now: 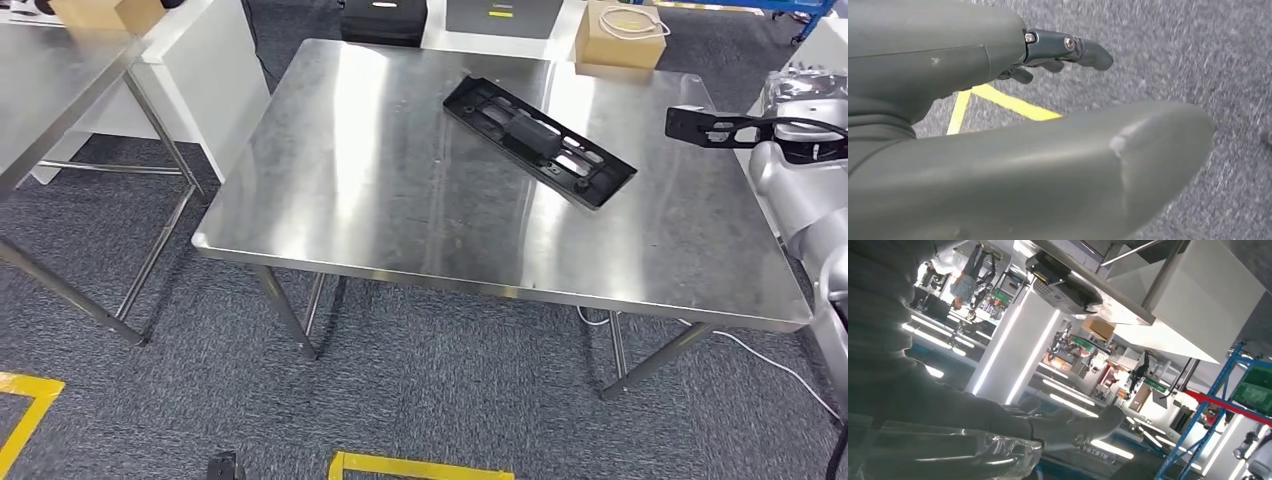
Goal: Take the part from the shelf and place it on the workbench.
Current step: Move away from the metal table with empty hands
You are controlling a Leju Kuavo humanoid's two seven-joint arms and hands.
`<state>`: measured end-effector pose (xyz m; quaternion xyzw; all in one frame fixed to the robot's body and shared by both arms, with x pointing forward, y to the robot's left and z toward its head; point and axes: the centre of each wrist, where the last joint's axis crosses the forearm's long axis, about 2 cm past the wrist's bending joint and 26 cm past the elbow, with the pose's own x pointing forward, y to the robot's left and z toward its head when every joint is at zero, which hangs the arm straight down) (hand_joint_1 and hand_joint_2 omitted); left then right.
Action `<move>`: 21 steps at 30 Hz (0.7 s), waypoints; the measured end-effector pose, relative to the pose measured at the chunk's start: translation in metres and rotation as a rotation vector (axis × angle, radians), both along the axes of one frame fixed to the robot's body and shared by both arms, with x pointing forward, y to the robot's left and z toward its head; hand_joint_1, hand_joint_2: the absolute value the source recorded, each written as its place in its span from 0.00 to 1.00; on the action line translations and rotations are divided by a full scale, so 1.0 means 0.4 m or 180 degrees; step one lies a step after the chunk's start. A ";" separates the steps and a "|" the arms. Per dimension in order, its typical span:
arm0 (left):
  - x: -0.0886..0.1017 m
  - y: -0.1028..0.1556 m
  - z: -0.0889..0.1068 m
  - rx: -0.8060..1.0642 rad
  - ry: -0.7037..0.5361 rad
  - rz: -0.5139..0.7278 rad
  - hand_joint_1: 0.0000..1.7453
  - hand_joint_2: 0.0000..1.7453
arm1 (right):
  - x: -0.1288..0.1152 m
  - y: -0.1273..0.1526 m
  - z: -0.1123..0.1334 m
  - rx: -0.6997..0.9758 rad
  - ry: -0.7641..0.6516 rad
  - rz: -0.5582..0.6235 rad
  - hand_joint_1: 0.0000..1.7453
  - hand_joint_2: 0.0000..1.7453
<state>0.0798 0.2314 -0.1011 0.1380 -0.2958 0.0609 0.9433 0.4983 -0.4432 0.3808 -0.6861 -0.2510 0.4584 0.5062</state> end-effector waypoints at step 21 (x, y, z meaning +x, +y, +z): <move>-0.005 0.001 -0.001 0.0005 0.0019 -0.0008 0.00 0.00 | 0.000 0.006 -0.016 0.0021 0.0051 0.0009 0.00 1.00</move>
